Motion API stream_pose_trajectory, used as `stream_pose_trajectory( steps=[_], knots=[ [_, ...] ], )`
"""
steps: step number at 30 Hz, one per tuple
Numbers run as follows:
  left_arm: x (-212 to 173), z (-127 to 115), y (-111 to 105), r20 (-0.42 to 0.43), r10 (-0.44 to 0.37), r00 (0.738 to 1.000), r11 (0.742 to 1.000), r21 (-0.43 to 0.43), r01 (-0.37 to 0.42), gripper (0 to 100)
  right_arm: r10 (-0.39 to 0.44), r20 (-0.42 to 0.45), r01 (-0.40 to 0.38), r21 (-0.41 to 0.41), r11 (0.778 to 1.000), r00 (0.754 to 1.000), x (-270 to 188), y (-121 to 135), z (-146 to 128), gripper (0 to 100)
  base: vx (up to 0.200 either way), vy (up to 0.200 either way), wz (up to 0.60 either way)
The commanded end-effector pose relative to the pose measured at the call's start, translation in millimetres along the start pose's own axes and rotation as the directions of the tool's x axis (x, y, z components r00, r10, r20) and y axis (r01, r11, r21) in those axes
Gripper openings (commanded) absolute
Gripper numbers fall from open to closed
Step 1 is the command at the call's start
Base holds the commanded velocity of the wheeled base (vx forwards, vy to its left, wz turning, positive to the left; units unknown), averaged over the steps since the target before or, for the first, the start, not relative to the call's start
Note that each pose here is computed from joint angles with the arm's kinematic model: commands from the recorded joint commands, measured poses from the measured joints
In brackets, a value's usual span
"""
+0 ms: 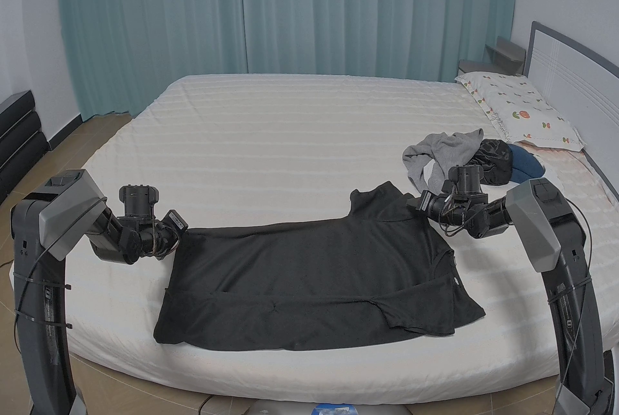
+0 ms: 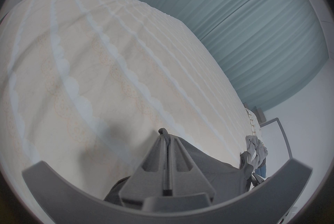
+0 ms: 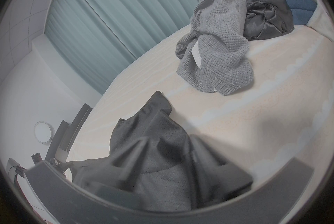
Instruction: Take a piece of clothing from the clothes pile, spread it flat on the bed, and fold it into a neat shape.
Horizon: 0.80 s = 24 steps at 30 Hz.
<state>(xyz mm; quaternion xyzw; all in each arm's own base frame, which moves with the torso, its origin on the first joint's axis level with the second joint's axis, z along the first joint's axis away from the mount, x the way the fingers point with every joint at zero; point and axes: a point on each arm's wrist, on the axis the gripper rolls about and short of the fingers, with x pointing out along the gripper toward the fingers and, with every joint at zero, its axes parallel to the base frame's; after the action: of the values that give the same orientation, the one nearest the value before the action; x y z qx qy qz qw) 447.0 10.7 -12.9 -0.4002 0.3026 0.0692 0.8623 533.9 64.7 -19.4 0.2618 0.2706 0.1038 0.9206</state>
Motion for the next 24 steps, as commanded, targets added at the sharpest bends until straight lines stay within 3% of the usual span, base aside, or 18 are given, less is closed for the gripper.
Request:
stream_pose_trajectory(
  steps=[1,13,18,24],
  knots=[
    [-0.3,1.4,0.1,0.004,-0.001,1.0,1.0,-0.001,0.001,0,-0.004,0.002,0.004,0.006,1.0,1.0,2.0,-4.9,-0.6,0,0.0,0.0,0.0],
    [-4.2,6.4,-4.8,0.051,0.004,0.999,1.0,0.004,-0.004,0,0.015,0.059,-0.017,0.028,0.999,0.998,-22.1,0.2,21.1,0,0.0,0.0,0.0],
    [-10.0,11.5,-8.8,0.087,-0.005,0.996,1.0,0.006,0.005,0,0.047,0.111,-0.05,0.031,0.998,0.993,-28.9,1.8,25.0,0,0.0,0.0,0.0],
    [-11.2,13.1,-9.1,0.112,0.001,0.994,1.0,0.006,-0.001,0,0.04,0.111,-0.045,0.049,0.998,0.993,-35.6,-1.5,22.0,0,0.0,0.0,0.0]
  ],
)
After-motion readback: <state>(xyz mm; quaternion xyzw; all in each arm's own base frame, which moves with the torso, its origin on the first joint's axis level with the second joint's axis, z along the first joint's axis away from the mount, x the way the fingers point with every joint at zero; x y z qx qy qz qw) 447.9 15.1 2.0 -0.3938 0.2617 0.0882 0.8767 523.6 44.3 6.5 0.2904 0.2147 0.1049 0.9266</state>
